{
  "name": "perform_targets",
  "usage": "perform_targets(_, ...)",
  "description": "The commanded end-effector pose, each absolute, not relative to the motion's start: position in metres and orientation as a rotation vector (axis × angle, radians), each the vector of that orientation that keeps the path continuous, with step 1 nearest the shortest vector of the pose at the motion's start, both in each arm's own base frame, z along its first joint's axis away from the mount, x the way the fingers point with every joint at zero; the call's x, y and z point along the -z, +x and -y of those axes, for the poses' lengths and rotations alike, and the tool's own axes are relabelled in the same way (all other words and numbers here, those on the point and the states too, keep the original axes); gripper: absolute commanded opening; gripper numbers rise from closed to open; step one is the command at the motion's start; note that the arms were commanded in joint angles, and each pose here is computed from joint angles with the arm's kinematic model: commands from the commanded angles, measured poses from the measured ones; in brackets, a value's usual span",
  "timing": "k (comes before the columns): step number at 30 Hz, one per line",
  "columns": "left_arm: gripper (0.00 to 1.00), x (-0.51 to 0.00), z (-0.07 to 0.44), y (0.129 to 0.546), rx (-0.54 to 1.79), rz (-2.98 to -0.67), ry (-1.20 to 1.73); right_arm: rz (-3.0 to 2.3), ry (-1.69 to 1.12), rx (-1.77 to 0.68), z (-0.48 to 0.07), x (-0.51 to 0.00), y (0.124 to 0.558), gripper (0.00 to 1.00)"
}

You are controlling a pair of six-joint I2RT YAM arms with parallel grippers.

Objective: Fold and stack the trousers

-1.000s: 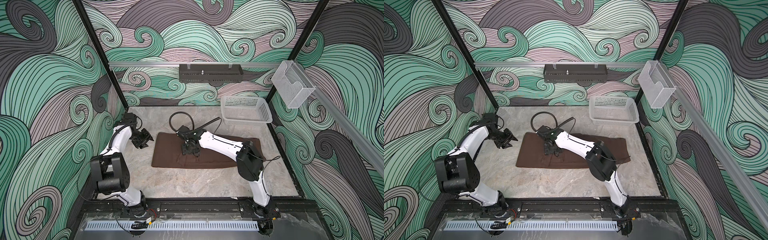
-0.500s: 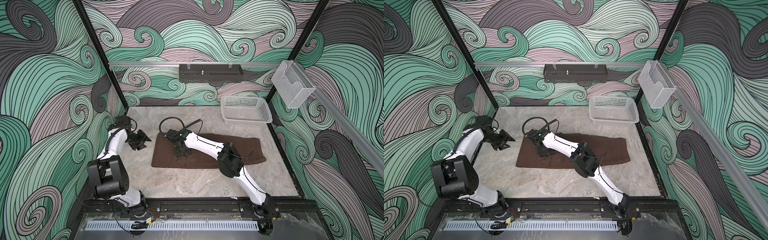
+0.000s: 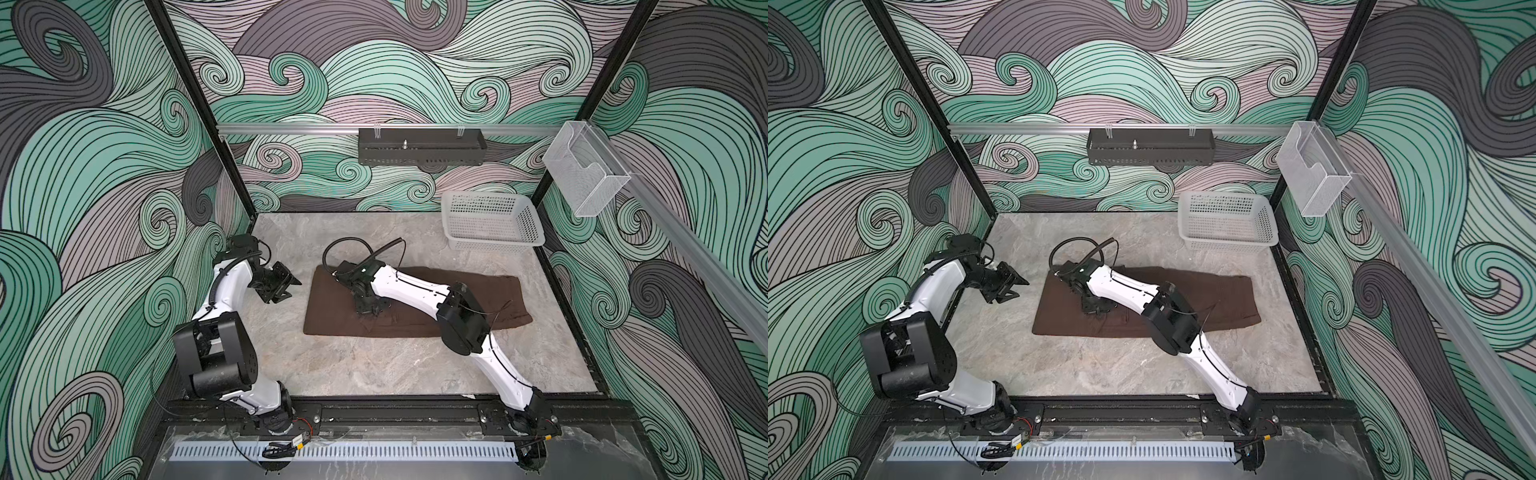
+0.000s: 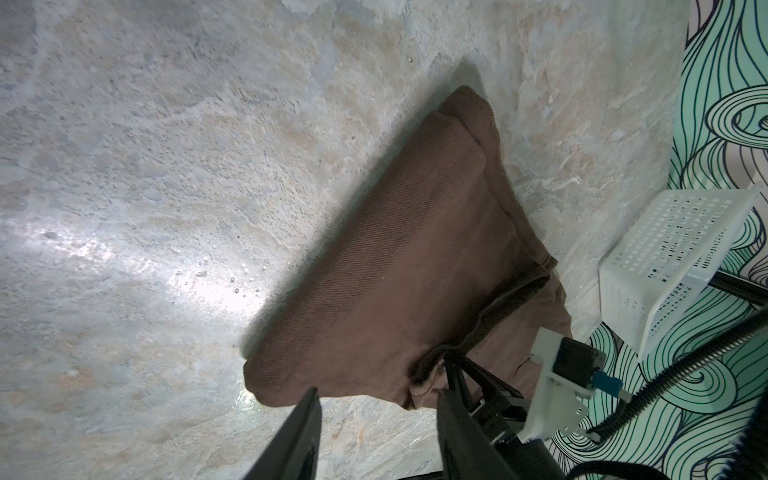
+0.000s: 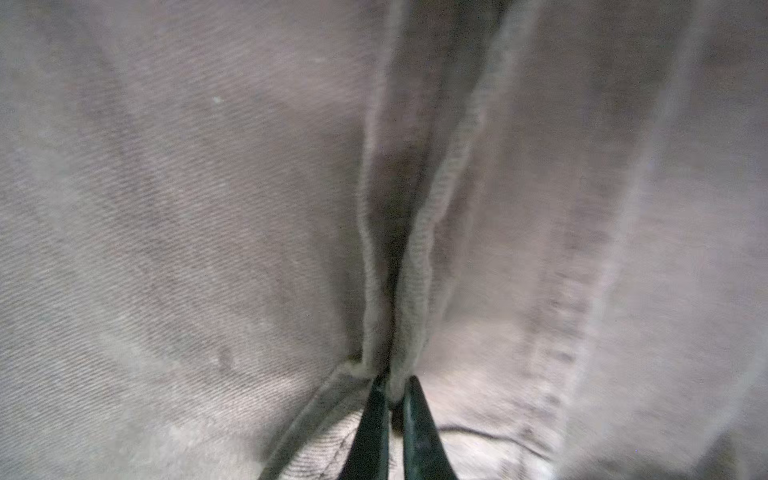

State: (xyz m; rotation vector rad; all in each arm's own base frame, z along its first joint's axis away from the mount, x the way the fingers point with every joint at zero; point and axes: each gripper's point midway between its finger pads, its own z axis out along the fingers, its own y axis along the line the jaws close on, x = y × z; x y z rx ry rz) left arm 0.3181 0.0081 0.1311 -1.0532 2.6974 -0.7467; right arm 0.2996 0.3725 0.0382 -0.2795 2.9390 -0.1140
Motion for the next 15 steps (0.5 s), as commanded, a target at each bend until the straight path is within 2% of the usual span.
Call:
perform_targets(1,0.48,-0.141,-0.007,0.315,0.764,-2.677,-1.011,-2.911,-0.199,0.125,-0.342,-0.071,0.306,0.08)
perform_targets(4,0.48,-0.140,-0.007,0.313,0.763,-2.688,-1.006,-2.905,-0.152,0.108,-0.324,-0.078,0.306,0.15)
perform_targets(7,0.49,-0.139,-0.006,0.310,0.762,-2.693,-1.007,-2.886,-0.193,0.136,-0.314,-0.084,0.305,0.37)
perform_targets(8,0.49,-0.139,-0.006,0.309,0.761,-2.693,-1.008,-2.886,-0.222,0.125,-0.317,-0.086,0.304,0.42)
perform_targets(11,0.48,-0.139,-0.006,0.308,0.762,-2.695,-1.006,-2.889,-0.318,0.130,-0.329,-0.090,0.298,0.47)
perform_targets(15,0.48,-0.141,-0.007,0.305,0.753,-2.696,-1.001,-2.879,-0.440,0.073,-0.363,-0.092,0.289,0.48)
